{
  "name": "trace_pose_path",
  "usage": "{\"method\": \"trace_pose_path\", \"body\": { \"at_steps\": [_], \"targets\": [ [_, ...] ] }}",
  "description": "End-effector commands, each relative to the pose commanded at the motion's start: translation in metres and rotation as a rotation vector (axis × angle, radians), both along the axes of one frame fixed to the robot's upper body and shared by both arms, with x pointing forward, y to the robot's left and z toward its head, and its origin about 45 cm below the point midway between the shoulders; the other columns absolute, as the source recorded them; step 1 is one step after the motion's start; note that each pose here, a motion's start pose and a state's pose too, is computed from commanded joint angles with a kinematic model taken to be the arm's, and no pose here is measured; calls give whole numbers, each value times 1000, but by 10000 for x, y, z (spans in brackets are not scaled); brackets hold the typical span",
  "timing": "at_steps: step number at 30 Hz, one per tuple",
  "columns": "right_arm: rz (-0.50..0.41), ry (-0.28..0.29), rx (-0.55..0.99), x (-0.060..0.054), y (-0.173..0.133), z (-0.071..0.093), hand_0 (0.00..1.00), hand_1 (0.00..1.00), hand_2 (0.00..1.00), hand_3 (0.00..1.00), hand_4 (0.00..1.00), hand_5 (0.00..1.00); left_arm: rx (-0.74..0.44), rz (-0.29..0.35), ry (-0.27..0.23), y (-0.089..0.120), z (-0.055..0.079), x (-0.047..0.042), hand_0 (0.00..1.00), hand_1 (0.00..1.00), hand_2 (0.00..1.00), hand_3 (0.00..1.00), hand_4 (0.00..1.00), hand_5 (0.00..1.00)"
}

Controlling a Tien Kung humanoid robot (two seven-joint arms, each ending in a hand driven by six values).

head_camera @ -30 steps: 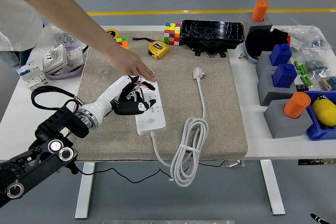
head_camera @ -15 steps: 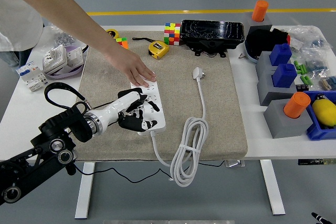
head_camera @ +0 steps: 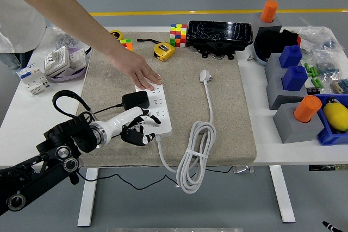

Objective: Put the plug near the board,insert it into the board,press the button,pull the plug out

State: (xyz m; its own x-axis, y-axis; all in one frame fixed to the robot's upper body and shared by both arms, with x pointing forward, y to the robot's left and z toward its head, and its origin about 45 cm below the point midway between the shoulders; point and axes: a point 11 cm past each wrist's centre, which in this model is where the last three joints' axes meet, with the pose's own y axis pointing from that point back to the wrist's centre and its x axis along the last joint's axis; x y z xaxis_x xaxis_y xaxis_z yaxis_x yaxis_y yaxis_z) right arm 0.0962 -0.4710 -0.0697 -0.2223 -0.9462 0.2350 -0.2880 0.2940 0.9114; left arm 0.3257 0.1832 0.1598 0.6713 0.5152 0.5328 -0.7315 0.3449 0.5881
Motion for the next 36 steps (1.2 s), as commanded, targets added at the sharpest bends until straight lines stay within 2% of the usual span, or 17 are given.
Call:
{"method": "trace_pose_path", "body": {
  "at_steps": [4, 17, 25, 36],
  "targets": [
    [-1, -3, -1, 10, -3, 4, 666, 672, 658, 586, 927, 525, 6, -3, 4, 1, 6, -4, 90, 54, 155, 771, 564, 2],
    [0, 3, 1, -23, 4, -6, 665, 672, 658, 586, 926, 525, 53, -2, 57, 38, -89, -54, 90, 54, 154, 770, 561, 2],
    [-5, 2, -1, -23, -8, -1, 666, 671, 658, 586, 926, 525, 46, 1, 37, 28, -49, -30, 87, 54, 154, 766, 562, 2],
    [-7, 0, 4, -22, 12, -9, 666, 671, 657, 586, 926, 525, 35, 18, 32, 30, -107, -12, 87, 54, 154, 804, 570, 2]
  ]
}}
